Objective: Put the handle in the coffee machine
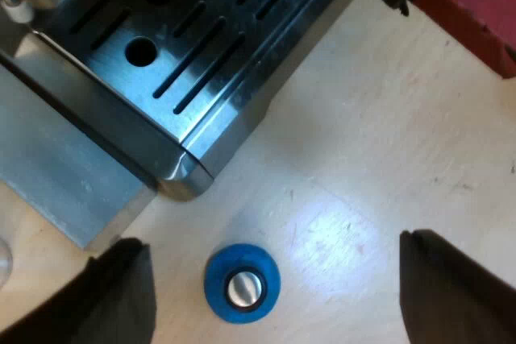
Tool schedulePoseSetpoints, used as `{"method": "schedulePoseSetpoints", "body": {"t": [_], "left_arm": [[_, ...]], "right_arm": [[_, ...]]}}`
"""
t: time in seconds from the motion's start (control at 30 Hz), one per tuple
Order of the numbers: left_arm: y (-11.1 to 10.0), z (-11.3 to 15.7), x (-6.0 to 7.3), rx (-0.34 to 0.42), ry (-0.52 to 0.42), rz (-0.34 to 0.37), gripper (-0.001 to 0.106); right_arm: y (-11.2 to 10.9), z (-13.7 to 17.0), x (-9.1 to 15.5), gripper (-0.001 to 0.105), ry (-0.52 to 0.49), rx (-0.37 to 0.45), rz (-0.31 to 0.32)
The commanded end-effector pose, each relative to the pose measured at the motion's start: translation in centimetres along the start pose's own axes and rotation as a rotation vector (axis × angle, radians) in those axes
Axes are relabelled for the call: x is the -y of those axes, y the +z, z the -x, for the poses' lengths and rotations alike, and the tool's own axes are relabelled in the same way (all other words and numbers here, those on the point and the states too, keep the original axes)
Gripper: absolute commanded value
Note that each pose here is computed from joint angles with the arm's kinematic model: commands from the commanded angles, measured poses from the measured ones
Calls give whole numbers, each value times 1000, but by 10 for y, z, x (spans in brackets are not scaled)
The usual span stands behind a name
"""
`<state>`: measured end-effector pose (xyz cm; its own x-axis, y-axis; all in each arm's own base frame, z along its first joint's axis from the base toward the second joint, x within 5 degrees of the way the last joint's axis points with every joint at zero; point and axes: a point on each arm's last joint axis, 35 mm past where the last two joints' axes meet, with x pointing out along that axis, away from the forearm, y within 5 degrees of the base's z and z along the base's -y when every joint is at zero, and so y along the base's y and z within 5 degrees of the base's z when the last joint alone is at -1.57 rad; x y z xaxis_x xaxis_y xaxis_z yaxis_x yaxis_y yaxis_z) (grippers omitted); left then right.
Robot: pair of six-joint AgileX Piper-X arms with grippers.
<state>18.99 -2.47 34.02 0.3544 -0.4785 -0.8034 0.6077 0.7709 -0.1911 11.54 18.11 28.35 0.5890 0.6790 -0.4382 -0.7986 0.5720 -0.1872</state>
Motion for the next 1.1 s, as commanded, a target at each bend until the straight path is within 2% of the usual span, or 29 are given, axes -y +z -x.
{"method": "schedulePoseSetpoints", "body": {"t": [0.03,0.13,0.17,0.27,0.33,0.43,0.47,0.63,0.73,0.8,0.83,0.87,0.9,0.97,1.03,1.07,1.1], "left_arm": [[-2,9,6,29,8,47,66],[-3,16,11,59,23,64,67],[-4,20,14,80,30,86,71],[-4,27,17,118,46,99,77],[-2,36,22,194,66,131,84],[0,49,28,282,111,135,85],[0,51,29,291,118,139,85],[10,81,36,441,289,95,85],[14,92,40,499,308,68,85],[14,92,40,499,308,68,85],[16,95,41,517,313,59,85],[20,100,42,551,322,47,85],[27,107,41,634,344,105,85],[27,108,41,649,325,169,85],[27,108,41,653,321,197,85],[27,108,41,662,323,241,85],[26,109,41,664,346,249,85]], "right_arm": [[1,2,0,77,-2,8,-10],[4,3,1,77,1,9,-68],[8,5,2,77,1,6,-83],[15,9,4,77,0,-21,-94],[29,18,11,77,-10,-56,-95],[43,29,22,77,-40,-94,-103],[46,33,25,77,-47,-104,-101],[66,53,52,77,-139,-138,-107],[71,62,72,77,-212,-145,-151],[71,67,84,77,-235,-150,-163],[71,68,87,77,-241,-151,-165],[69,72,98,77,-254,-156,-195],[66,75,106,77,-262,-156,-223],[60,79,117,77,-265,-165,-267],[54,84,128,77,-280,-177,-313],[49,87,134,77,-297,-191,-338],[44,91,140,77,-328,-206,-361]]}}
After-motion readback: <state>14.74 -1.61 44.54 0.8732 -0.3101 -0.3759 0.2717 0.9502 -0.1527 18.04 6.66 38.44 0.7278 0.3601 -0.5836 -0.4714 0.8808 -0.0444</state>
